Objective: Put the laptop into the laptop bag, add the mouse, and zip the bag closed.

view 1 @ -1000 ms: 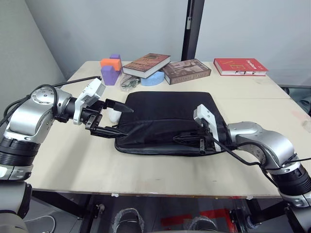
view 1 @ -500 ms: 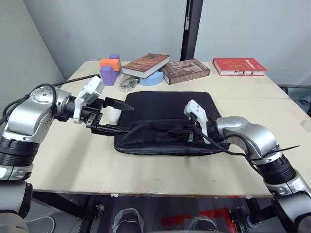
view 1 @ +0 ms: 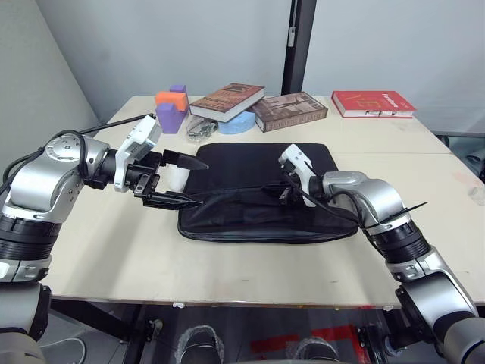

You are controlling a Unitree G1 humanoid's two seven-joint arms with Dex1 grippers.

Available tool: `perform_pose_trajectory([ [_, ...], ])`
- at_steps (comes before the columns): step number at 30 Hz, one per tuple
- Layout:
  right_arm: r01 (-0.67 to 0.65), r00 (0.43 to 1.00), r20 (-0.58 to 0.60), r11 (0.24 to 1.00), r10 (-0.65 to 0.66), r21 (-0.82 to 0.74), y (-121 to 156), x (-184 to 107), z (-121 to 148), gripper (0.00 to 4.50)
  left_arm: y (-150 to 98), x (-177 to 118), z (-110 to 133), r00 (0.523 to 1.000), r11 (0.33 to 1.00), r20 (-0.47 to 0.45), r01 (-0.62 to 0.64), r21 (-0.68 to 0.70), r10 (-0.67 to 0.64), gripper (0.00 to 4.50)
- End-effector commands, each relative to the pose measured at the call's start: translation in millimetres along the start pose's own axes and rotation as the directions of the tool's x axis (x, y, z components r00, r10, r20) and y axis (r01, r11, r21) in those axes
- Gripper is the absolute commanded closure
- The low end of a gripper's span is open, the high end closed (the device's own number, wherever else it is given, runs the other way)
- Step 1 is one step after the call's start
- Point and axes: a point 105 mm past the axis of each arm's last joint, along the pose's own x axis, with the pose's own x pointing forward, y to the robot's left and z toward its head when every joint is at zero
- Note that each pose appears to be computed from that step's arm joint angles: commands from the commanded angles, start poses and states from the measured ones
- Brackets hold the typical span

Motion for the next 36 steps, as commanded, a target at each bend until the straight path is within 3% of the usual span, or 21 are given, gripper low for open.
perform_pose_trajectory([
  [1,0.004,0.997,-0.081,0.999,-0.008,-0.053,-1,2,-13,4.47,3,-16,11,0.998,0.997,0.007,-0.069,0.035,0.069,0.00],
  [7,0.032,0.991,-0.126,0.993,-0.046,-0.112,-7,5,-19,4.47,13,-31,-6,0.985,0.984,0.022,-0.172,-0.049,0.173,0.00],
  [9,0.031,0.992,-0.121,0.993,-0.045,-0.113,-7,6,-17,4.47,27,-39,-11,0.961,0.959,0.064,-0.261,-0.107,0.268,0.00],
  [13,0.028,0.991,-0.124,0.993,-0.043,-0.119,-8,8,-17,4.47,64,-57,-27,0.849,0.841,0.128,-0.466,-0.275,0.512,0.00],
  [17,0.033,0.990,-0.134,0.991,-0.050,-0.133,-9,7,-17,4.47,98,-81,-58,0.681,0.637,0.045,-0.657,-0.402,0.731,0.00],
  [19,0.029,0.990,-0.130,0.990,-0.047,-0.136,-8,7,-15,4.47,109,-92,-72,0.600,0.526,0.003,-0.698,-0.486,0.800,0.00],
  [21,0.024,0.991,-0.128,0.990,-0.042,-0.136,-7,7,-14,4.47,115,-96,-76,0.558,0.473,0.010,-0.694,-0.543,0.830,0.00],
  [24,0.026,0.988,-0.145,0.989,-0.047,-0.145,-7,9,-19,4.47,127,-93,-99,0.495,0.352,-0.071,-0.705,-0.616,0.866,0.00],
  [30,0.048,0.987,-0.147,0.988,-0.069,-0.145,-10,8,-20,4.47,134,-65,-135,0.519,0.279,-0.221,-0.717,-0.639,0.826,0.00],
  [36,0.063,0.987,-0.140,0.988,-0.082,-0.140,-10,6,-20,4.47,134,-39,-147,0.579,0.289,-0.262,-0.687,-0.667,0.772,0.00],
])
